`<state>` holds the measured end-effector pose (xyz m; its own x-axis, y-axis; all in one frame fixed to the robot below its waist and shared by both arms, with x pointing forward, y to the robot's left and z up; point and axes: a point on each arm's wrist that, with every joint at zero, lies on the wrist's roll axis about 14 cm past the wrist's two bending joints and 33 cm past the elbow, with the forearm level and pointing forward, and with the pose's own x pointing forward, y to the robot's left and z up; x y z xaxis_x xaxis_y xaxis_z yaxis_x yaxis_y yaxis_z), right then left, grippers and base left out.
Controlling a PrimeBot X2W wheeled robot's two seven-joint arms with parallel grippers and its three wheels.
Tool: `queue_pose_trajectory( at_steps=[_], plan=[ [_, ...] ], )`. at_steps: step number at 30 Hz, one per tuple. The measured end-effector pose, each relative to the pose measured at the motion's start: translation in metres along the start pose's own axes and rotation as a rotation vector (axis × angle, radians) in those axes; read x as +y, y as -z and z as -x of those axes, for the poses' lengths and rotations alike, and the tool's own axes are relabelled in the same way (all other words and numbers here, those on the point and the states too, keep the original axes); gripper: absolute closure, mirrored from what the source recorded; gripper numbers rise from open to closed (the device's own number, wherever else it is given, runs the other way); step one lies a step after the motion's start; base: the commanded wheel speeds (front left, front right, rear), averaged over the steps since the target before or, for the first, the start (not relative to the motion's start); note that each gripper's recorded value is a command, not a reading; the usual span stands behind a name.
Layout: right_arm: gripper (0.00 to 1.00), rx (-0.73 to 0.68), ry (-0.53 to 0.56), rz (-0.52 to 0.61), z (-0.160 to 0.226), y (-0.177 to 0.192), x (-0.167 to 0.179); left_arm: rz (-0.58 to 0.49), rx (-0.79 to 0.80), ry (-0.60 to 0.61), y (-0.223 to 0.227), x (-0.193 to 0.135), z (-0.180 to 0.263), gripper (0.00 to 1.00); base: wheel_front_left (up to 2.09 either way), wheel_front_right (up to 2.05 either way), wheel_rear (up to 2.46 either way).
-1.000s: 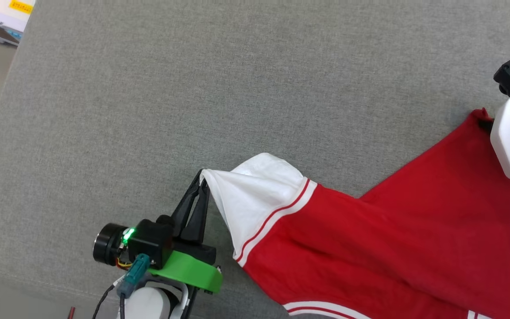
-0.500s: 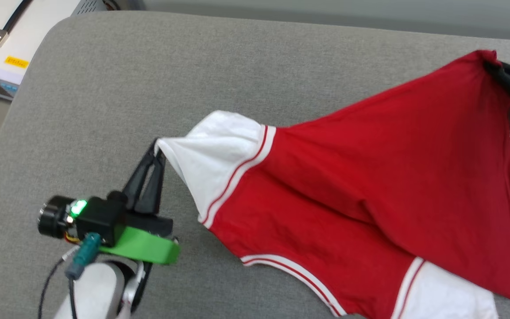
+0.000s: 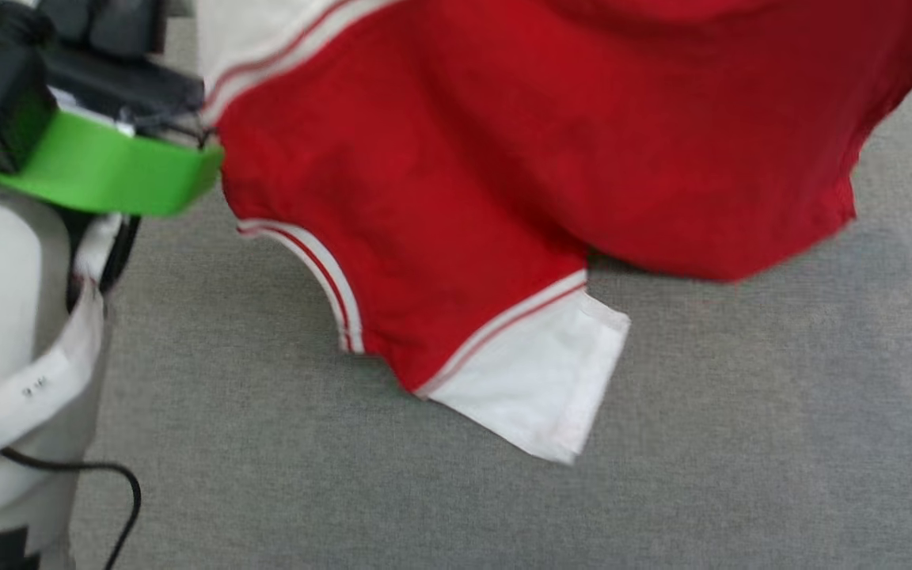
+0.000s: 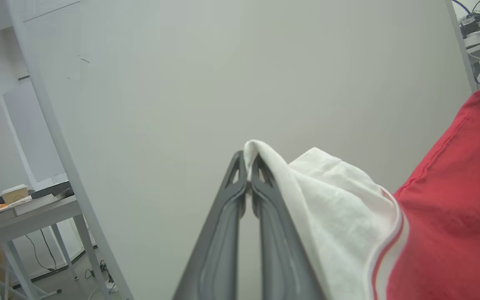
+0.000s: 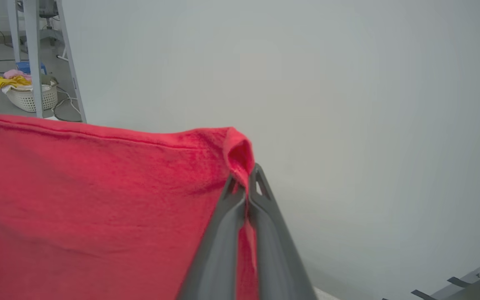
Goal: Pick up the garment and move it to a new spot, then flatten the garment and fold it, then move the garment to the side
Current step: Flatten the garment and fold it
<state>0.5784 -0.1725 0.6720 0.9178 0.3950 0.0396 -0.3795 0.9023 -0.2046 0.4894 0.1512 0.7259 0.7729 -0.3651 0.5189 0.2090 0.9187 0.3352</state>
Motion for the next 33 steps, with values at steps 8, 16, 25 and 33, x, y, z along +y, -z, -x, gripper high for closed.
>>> queue_pose_trajectory(
  at_steps=[8,16,25,33],
  plan=[
    [1.0,-0.148,0.114,0.065,-0.046,-0.053,-0.039,-0.076,-0.089,0.019,-0.009,0.026,-0.086,1.0,0.0,0.0,0.0],
    [1.0,-0.227,0.21,0.14,-0.091,-0.089,-0.071,-0.14,-0.124,0.007,-0.002,0.053,-0.157,1.0,0.0,0.0,0.0],
    [1.0,-0.25,0.239,0.163,-0.123,-0.089,-0.081,-0.111,-0.147,0.006,0.01,0.058,-0.199,1.0,0.0,0.0,0.0],
    [1.0,-0.146,0.185,0.125,-0.149,-0.021,-0.067,-0.046,-0.02,0.021,0.085,0.049,-0.194,1.0,0.0,0.0,0.0]
  ],
)
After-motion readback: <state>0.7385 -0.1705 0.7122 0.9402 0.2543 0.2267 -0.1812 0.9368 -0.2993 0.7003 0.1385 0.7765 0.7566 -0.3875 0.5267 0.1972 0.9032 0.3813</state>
